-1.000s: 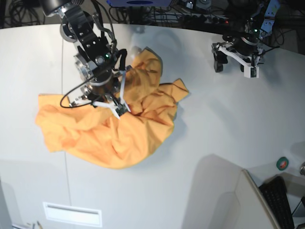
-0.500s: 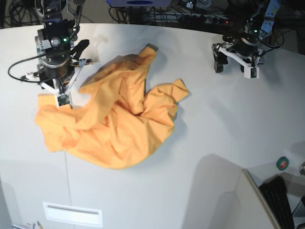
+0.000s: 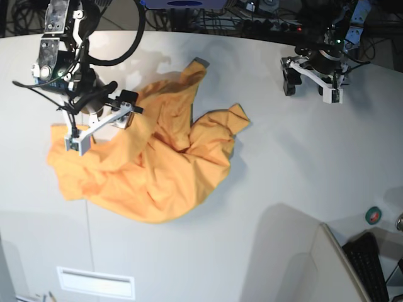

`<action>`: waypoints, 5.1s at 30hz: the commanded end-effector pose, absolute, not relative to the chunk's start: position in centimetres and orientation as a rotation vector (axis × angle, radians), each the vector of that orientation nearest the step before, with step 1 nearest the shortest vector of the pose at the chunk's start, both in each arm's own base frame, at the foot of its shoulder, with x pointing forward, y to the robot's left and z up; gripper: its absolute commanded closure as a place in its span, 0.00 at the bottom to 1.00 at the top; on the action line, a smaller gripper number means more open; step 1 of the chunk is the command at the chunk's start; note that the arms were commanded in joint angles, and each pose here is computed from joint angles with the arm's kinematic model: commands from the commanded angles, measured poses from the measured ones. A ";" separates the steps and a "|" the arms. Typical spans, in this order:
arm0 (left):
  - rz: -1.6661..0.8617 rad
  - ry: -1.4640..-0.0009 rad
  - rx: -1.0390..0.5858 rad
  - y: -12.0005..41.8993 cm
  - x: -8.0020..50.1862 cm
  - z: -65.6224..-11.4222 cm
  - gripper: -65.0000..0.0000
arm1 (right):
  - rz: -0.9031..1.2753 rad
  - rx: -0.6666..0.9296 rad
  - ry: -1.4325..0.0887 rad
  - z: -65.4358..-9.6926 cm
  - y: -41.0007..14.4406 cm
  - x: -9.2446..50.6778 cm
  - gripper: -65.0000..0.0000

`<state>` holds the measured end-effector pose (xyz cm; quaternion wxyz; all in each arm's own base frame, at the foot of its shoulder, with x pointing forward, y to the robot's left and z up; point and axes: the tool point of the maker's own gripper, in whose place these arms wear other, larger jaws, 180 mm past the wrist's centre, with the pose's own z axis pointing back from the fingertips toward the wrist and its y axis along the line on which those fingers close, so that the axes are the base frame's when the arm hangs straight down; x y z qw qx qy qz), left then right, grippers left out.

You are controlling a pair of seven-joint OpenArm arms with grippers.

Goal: Layout the t-shirt on the table in an organized manner, then fold the t-shirt properly
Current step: 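Grasp a shirt corner with the right gripper, then reach the left gripper to the shirt and grasp a sleeve edge, then pull the shirt taut between both grippers, stretching it apart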

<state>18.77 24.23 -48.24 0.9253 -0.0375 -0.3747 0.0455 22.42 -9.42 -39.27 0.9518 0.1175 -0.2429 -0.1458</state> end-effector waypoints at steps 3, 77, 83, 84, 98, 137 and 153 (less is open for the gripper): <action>0.080 -0.791 -0.071 24.7 19.2 -47.6 0.12 | -0.334 0.241 -0.524 -38.9 -9.6 23.9 0.42; -0.039 -0.804 -0.251 15.3 22.2 -48.0 0.12 | -0.477 0.293 -0.285 -49.1 -12.9 21.0 1.00; -0.031 -0.808 -0.259 14.2 24.2 -48.8 0.12 | -0.479 0.293 -0.285 -49.1 -13.0 21.0 1.00; -0.034 -0.803 -0.258 14.0 24.5 -49.1 0.12 | -0.479 0.293 -0.285 -49.1 -13.0 21.0 1.00; -0.090 -0.767 -0.315 9.2 26.8 -50.8 0.50 | -0.466 0.263 -0.312 -48.5 -14.4 21.3 1.00; 0.020 -0.711 -0.073 24.3 32.5 -44.6 1.00 | -0.396 0.051 -0.640 -41.6 -27.7 34.7 0.78; 0.020 -0.696 -0.078 24.0 31.7 -45.1 1.00 | -0.234 0.066 -0.637 -43.4 -25.4 28.8 0.39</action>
